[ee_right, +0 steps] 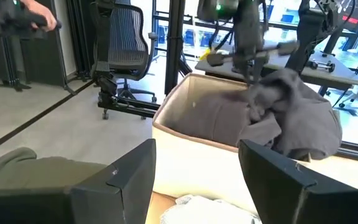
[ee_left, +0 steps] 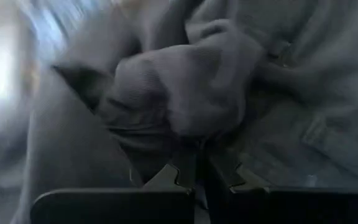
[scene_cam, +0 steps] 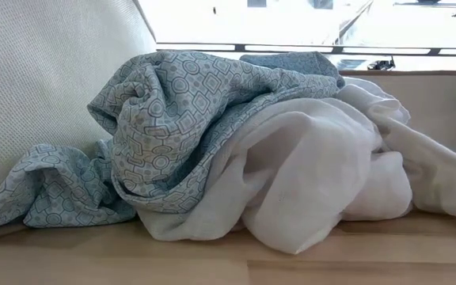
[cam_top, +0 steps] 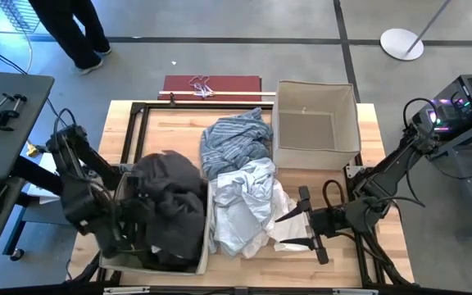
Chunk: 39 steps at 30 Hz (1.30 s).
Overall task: Sort clothes
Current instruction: Put the gray pants into the bottom laundry organizer
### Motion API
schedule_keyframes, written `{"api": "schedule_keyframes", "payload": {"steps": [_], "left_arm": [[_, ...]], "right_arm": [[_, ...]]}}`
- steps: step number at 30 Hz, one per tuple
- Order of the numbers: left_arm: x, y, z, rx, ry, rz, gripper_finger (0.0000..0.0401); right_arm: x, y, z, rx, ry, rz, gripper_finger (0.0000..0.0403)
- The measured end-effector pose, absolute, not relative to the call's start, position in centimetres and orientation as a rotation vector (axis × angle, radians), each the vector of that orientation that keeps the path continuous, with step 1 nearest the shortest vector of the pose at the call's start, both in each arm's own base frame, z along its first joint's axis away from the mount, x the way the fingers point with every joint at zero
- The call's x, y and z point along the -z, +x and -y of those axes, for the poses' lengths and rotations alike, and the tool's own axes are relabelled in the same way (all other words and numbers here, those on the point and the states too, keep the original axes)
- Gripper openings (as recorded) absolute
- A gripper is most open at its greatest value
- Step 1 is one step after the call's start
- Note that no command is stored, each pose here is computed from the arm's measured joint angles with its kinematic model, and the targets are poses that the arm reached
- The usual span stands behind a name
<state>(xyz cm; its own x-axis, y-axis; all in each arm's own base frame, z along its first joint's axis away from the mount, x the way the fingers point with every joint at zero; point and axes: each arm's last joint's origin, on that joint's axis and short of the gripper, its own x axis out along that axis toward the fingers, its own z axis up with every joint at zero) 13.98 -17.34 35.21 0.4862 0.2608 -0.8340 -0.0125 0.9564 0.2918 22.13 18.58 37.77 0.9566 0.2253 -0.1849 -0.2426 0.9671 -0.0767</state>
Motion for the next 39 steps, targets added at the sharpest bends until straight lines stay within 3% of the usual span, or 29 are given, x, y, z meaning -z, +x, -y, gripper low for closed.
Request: {"api": "schedule_keyframes", "payload": {"steps": [7,14,18,23,32,36,39], "left_arm": [[-28.0,14.3,18.7,0.007,0.152,-1.444,0.0000],[-20.1,15.8,18.7,0.119,-0.061,-1.420,0.0000],[-18.8,16.4,18.2,0.015,-0.270,-1.412,0.0001],[-20.9,16.0,17.1,-0.022,-0.355,-1.383,0.0023],[-31.0,13.0,13.3,0.022,-0.746,-1.158,0.0107],[-34.8,10.9,11.1,0.031,-0.893,-1.102,0.0108],[-36.2,9.9,9.0,-0.081,-0.789,-0.949,0.0091]], "right_arm": [[-37.7,22.1,-18.5,-0.230,-0.107,-0.176,0.0220],[-37.5,22.3,-18.7,-0.229,-0.110,-0.183,0.0220],[-37.5,22.3,-18.7,-0.230,-0.129,-0.186,0.0220],[-37.5,22.3,-18.7,-0.231,-0.143,-0.185,0.0220],[-37.4,22.3,-18.7,-0.232,-0.147,-0.186,0.0220],[-37.4,22.3,-18.7,-0.233,-0.159,-0.192,0.0220],[-37.4,22.3,-18.7,-0.233,-0.168,-0.192,0.0220]]}}
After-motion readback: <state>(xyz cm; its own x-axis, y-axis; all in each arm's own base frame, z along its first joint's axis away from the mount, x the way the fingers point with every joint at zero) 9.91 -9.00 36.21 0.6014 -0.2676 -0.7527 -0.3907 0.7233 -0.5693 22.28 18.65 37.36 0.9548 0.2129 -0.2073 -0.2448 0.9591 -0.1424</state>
